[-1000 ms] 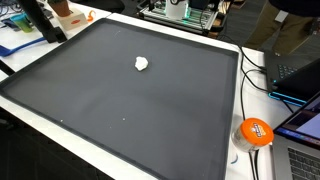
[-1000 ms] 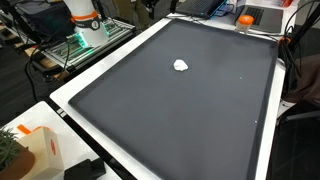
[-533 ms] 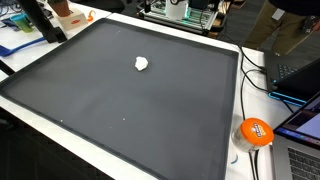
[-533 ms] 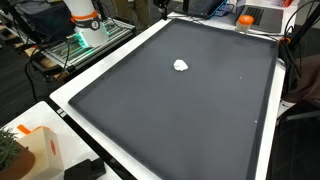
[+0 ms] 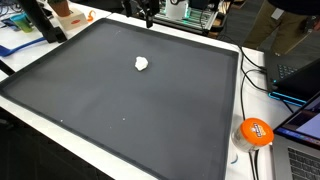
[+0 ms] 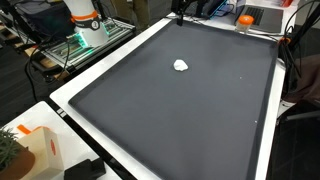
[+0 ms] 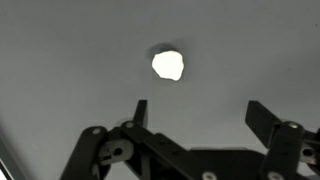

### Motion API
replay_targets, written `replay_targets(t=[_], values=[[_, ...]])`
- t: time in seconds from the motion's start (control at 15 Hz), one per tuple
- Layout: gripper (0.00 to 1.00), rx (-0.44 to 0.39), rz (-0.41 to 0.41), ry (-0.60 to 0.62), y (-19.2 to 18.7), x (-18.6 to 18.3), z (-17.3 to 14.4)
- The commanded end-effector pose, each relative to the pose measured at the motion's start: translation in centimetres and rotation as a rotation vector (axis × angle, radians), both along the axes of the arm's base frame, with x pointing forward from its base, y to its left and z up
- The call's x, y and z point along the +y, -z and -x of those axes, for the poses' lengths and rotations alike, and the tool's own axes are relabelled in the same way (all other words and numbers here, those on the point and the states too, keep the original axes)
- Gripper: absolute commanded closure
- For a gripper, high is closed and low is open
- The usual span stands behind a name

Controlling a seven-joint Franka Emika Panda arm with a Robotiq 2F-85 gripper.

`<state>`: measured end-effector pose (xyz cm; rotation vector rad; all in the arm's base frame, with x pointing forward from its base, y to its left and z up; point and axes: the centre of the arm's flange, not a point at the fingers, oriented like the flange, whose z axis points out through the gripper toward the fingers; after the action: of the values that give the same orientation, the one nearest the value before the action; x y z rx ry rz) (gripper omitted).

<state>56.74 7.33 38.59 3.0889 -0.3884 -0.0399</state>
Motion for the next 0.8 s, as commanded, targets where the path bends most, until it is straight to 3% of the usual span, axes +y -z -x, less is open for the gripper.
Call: replay_targets(t=[0.0, 0.33, 0.4, 0.47, 0.73], values=[[0.0, 0.094, 0.041, -0.008, 0.8, 0.5, -3.3], [0.0, 0.209, 0.055, -0.006, 2.5, 0.0, -5.3], [0.0, 0.215, 0.062, 0.028, 2.7, -0.2, -5.7], [0.0, 0.18, 0.046, 0.003, 2.3, -0.1, -3.9], [0.0, 0.196, 0.049, 0.016, 3.0, -0.6, -5.0]])
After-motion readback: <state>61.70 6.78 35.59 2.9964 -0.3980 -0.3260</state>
